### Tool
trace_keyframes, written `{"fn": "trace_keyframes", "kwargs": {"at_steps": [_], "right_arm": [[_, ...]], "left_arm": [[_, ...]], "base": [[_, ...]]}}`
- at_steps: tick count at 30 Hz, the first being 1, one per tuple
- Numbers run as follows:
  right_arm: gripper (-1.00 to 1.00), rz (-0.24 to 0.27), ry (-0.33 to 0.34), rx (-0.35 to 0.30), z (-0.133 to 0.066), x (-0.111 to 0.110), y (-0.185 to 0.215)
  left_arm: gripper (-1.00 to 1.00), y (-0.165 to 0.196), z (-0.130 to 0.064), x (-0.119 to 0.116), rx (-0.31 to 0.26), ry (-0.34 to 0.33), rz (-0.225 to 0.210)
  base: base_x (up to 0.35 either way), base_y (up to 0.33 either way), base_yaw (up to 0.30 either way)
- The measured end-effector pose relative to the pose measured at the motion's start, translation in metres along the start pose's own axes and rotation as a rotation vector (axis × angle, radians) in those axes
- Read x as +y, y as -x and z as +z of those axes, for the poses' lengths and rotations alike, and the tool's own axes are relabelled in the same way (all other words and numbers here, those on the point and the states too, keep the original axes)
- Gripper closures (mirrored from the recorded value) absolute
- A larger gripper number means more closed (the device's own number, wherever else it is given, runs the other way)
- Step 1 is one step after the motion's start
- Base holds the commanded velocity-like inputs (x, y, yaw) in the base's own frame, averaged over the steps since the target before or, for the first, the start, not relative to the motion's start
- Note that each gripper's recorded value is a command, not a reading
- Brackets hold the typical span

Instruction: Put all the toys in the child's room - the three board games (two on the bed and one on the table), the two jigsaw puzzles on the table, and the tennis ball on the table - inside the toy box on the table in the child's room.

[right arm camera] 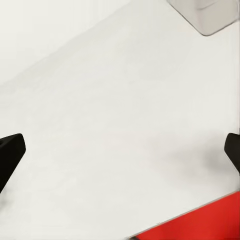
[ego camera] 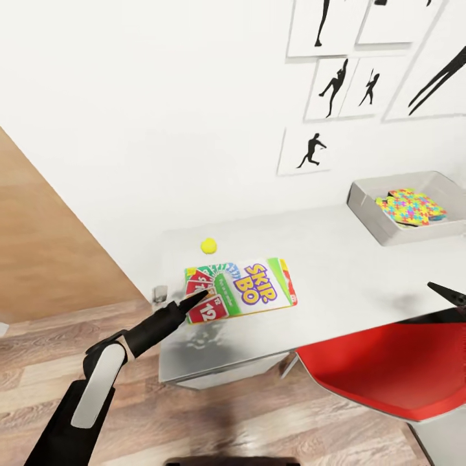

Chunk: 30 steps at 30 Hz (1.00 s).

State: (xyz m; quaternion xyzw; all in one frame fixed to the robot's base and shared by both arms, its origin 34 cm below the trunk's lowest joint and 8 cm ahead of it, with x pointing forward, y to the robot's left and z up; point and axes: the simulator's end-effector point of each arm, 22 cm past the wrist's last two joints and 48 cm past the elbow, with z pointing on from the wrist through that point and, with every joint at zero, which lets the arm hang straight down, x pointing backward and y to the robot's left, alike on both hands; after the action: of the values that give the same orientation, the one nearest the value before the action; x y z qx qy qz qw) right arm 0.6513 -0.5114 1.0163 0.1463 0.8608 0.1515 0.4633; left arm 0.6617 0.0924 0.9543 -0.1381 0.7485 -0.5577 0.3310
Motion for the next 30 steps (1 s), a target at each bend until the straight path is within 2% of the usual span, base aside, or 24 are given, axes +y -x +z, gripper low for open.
{"fn": "trace_keyframes", "kwargs": {"at_steps": [3, 8, 14, 20, 30], "right_arm": [[-1.0, -0.001, 0.002, -0.004, -0.002, 0.001, 0.002], [-1.0, -0.002, 0.005, -0.012, -0.004, 0.003, 0.005], [-1.0, -0.003, 0.009, -0.02, -0.007, 0.005, 0.009], [-1.0, -0.004, 0.012, -0.029, -0.01, 0.007, 0.013], [-1.0, -0.005, 0.016, -0.041, -0.014, 0.009, 0.018]], "left_arm": [[1.0, 0.005, 0.007, -0.01, -0.01, -0.003, -0.015], [1.0, 0.023, 0.018, -0.023, -0.025, 0.014, 0.014], [1.0, 0.04, 0.029, -0.043, -0.028, 0.002, 0.018], [1.0, 0.055, 0.027, -0.068, -0.048, -0.029, 0.043], [1.0, 0.061, 0.025, -0.079, -0.06, -0.041, 0.06]], "base": [[0.0, -0.001, -0.116], [0.0, 0.0, -0.115], [0.0, 0.0, -0.114], [0.0, -0.057, -0.113], [0.0, -0.254, -0.047]]}}
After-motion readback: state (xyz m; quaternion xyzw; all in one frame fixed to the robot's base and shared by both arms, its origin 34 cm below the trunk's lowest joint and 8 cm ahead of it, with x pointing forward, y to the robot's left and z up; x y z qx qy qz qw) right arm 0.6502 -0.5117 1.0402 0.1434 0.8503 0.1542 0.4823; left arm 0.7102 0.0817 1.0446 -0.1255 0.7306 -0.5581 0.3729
